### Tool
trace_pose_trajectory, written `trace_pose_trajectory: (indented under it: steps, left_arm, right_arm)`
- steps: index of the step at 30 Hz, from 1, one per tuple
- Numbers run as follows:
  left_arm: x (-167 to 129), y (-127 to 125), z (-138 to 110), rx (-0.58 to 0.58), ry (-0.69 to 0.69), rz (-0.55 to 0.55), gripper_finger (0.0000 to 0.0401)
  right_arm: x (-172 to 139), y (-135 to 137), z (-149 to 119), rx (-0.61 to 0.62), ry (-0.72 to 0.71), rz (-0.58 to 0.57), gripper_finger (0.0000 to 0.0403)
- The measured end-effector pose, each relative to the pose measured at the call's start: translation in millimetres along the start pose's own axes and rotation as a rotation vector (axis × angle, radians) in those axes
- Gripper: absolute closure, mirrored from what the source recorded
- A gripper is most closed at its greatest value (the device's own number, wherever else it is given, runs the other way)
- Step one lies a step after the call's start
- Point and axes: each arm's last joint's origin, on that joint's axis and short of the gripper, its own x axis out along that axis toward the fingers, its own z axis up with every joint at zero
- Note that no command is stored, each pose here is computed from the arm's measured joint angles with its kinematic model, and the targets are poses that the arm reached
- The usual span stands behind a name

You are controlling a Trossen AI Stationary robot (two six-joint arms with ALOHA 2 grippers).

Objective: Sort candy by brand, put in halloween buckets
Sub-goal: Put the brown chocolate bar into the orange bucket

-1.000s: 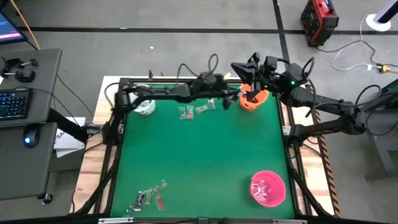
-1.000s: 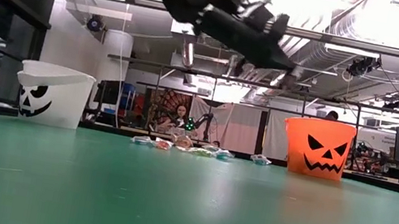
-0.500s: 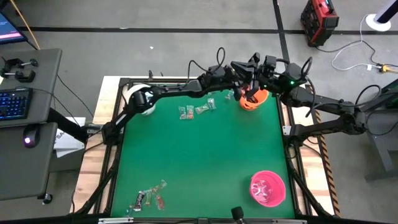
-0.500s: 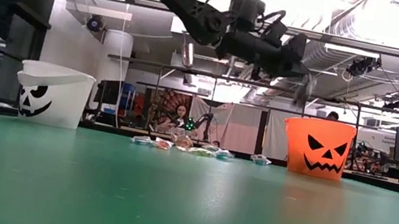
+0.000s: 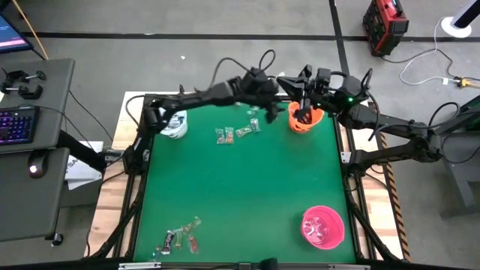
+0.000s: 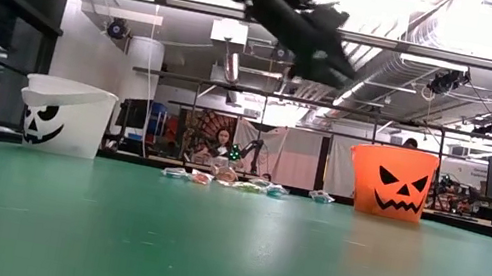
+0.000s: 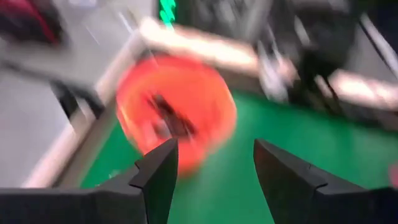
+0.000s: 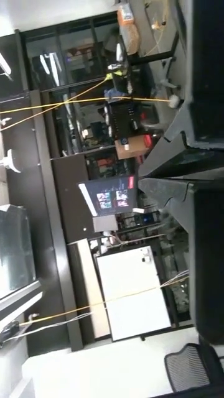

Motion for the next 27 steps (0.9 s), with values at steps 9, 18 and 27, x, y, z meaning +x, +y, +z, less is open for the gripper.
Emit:
trace_pose_trajectory:
  steps: [9,18,27]
  left_arm:
    - [-73,-70,-60,-0.079,0.430,-0.189,0.0202]
    - [-177,-164,-188,-0.335,0.559,-0.112,0.0202]
    - [-254,-243,-269,-0.812,0.875,-0.032,0.0214]
  right_arm:
    - [-2,-5,-19,0.024,0.199,-0.047,0.0396]
    - [-4,-6,-27,-0.009,0.282,-0.063,0.0396]
    - [-4,-7,-28,-0.064,0.295,-0.057,0.0396]
